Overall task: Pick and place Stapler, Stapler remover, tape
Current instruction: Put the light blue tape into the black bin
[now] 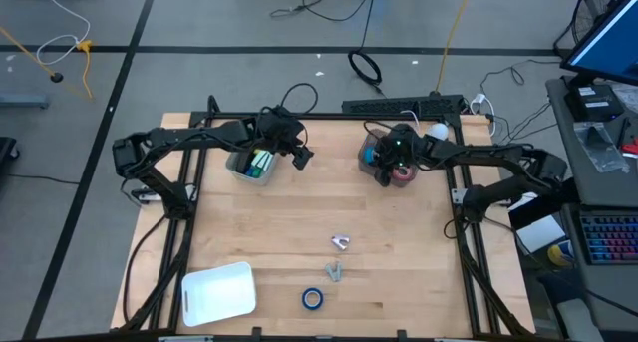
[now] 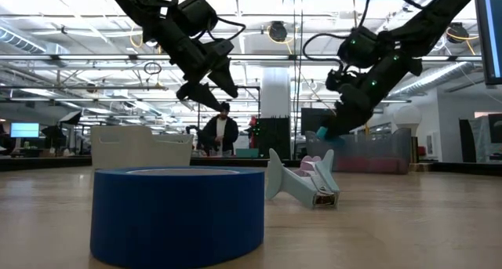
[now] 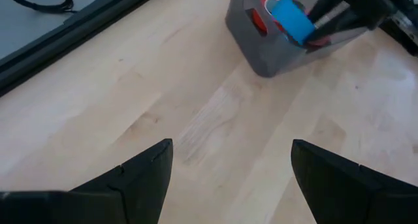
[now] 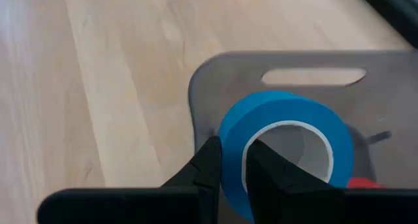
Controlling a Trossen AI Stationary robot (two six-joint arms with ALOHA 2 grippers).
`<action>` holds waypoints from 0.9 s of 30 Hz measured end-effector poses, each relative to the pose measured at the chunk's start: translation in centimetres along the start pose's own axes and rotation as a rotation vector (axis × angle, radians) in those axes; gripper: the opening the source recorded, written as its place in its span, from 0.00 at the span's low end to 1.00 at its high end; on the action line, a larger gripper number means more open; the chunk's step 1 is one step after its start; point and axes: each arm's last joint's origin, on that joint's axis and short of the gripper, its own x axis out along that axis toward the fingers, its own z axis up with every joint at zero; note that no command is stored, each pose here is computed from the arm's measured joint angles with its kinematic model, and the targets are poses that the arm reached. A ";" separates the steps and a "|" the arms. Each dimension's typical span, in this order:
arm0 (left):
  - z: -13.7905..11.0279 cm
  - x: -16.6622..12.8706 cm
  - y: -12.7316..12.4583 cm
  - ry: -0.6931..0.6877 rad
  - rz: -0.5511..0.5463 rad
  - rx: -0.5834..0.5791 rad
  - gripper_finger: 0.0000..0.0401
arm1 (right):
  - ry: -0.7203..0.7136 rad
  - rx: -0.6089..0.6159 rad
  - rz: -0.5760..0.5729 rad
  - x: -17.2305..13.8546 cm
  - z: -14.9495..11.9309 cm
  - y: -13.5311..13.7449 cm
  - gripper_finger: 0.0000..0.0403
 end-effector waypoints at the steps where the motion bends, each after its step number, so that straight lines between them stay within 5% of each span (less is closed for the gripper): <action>1: 0.0 0.0 0.0 -0.004 0.007 0.000 0.77 | 0.012 -0.001 0.007 0.2 -0.1 0.0 0.10; 27: 0.3 0.0 0.0 -0.031 0.008 0.009 0.77 | 0.069 -0.006 0.042 2.2 -1.2 -1.0 0.16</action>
